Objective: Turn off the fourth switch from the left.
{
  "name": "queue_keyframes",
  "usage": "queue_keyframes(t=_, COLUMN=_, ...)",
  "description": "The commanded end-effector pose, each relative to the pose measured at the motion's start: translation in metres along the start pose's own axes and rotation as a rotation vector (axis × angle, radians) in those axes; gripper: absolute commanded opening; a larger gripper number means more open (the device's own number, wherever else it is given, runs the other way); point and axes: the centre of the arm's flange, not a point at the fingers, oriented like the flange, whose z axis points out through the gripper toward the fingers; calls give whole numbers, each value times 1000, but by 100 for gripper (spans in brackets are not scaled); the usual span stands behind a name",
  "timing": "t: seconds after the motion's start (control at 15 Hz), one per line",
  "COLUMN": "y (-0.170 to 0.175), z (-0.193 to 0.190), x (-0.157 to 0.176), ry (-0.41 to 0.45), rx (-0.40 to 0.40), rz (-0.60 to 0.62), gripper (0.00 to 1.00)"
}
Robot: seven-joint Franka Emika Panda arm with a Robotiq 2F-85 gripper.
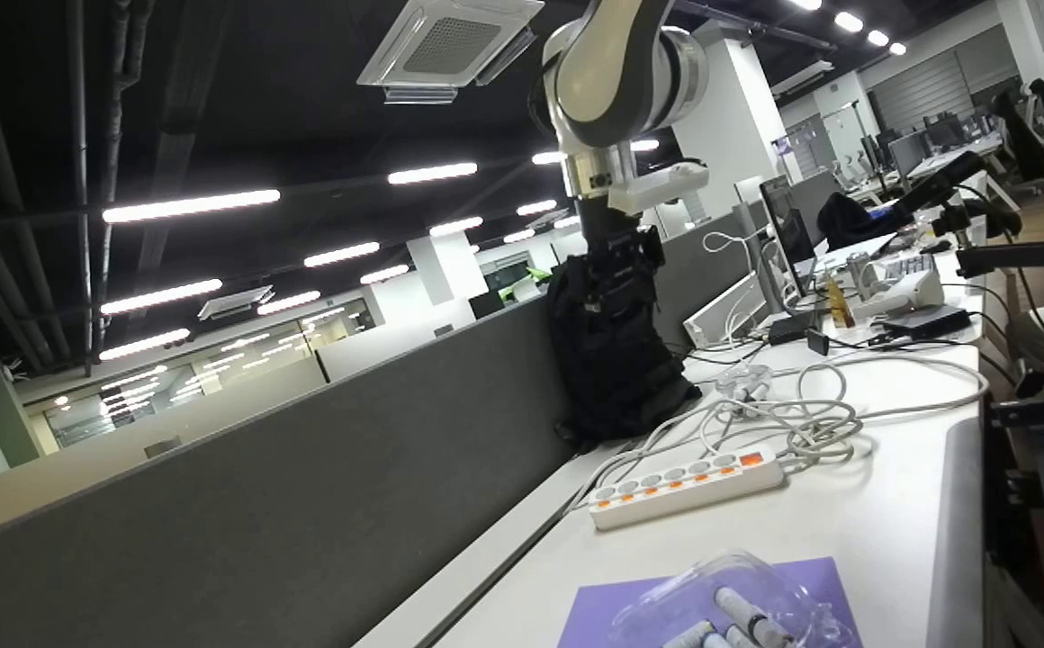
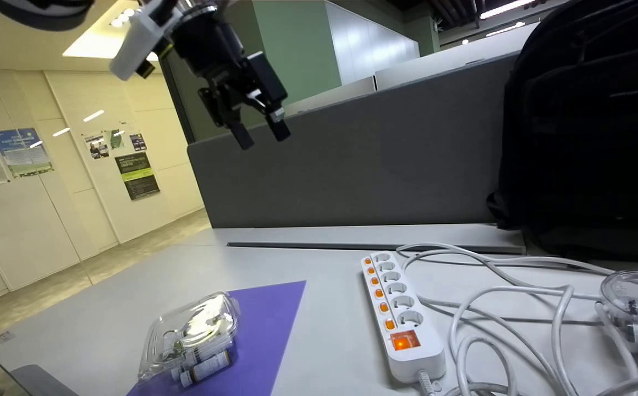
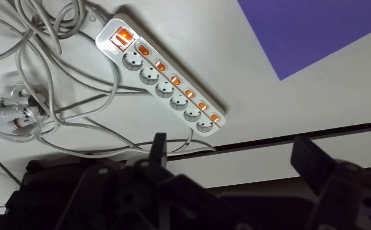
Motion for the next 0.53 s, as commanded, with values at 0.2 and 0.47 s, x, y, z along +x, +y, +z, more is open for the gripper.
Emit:
queue_keyframes(t=0.2, y=23, z=66, x=58, ry=-71, rx=-34, rz=92, gripper=74)
queue_keyframes(t=0.47, y=31, z=95, x=84, ry=-91, rx=-31, rz=117, gripper=45)
